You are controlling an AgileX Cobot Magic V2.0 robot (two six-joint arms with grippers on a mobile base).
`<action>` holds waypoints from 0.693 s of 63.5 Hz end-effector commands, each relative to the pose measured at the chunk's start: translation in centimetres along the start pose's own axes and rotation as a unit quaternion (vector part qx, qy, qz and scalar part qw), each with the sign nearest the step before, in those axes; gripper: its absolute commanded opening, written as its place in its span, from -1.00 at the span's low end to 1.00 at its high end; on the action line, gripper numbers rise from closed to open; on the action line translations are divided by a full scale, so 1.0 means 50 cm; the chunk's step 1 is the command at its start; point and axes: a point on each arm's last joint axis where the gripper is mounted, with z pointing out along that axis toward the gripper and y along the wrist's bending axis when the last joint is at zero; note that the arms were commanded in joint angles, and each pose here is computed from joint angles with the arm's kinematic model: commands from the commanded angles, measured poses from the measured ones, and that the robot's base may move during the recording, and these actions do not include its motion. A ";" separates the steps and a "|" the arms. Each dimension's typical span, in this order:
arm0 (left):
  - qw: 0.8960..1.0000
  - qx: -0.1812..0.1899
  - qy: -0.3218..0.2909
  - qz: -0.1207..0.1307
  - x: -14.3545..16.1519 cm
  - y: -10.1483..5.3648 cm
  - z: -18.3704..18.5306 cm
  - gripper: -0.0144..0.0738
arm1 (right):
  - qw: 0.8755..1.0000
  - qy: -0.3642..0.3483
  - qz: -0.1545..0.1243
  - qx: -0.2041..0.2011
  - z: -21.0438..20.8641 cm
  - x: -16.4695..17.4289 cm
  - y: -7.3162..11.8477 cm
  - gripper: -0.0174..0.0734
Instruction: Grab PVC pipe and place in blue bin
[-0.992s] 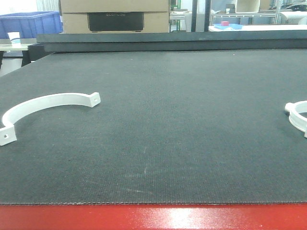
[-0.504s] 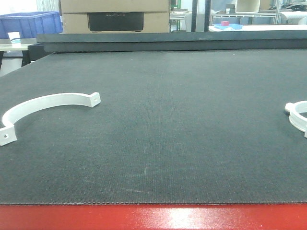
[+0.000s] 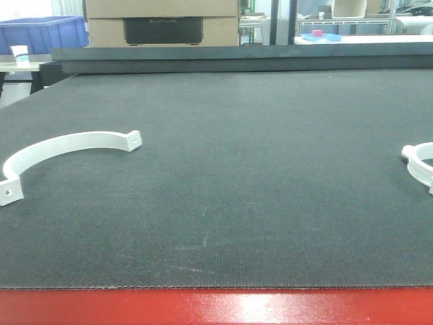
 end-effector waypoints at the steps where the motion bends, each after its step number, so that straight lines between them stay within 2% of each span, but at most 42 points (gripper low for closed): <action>1: 1.000 0.003 -0.011 -0.005 -0.005 -0.001 -0.001 -0.88 | 1.000 -0.030 -0.001 0.002 -0.001 -0.010 -0.001 -0.99; 4: 1.000 0.003 -0.011 -0.005 -0.005 -0.001 -0.001 -0.88 | 0.999 -0.044 -0.001 0.003 -0.001 -0.016 -0.001 -0.99; 13: 0.997 0.002 -0.082 -0.006 -0.031 0.000 -0.003 -0.88 | 0.993 -0.115 -0.001 0.007 -0.005 -0.041 -0.003 -0.99; 21: 0.993 0.000 -0.119 -0.019 -0.050 0.001 -0.007 -0.88 | 0.985 -0.174 -0.001 0.011 -0.011 -0.062 -0.004 -0.99; 24: 0.991 0.000 -0.133 -0.019 -0.070 0.002 -0.010 -0.88 | 0.984 -0.178 0.000 0.011 -0.012 -0.065 -0.004 -0.99; 38: 0.976 0.000 -0.218 -0.015 -0.188 0.003 -0.043 -0.88 | 0.969 -0.248 0.002 0.010 -0.038 -0.179 -0.004 -0.99; 44: 0.977 0.001 -0.215 -0.014 -0.229 0.003 -0.039 -0.88 | 0.973 -0.233 0.002 0.008 -0.037 -0.227 -0.003 -0.99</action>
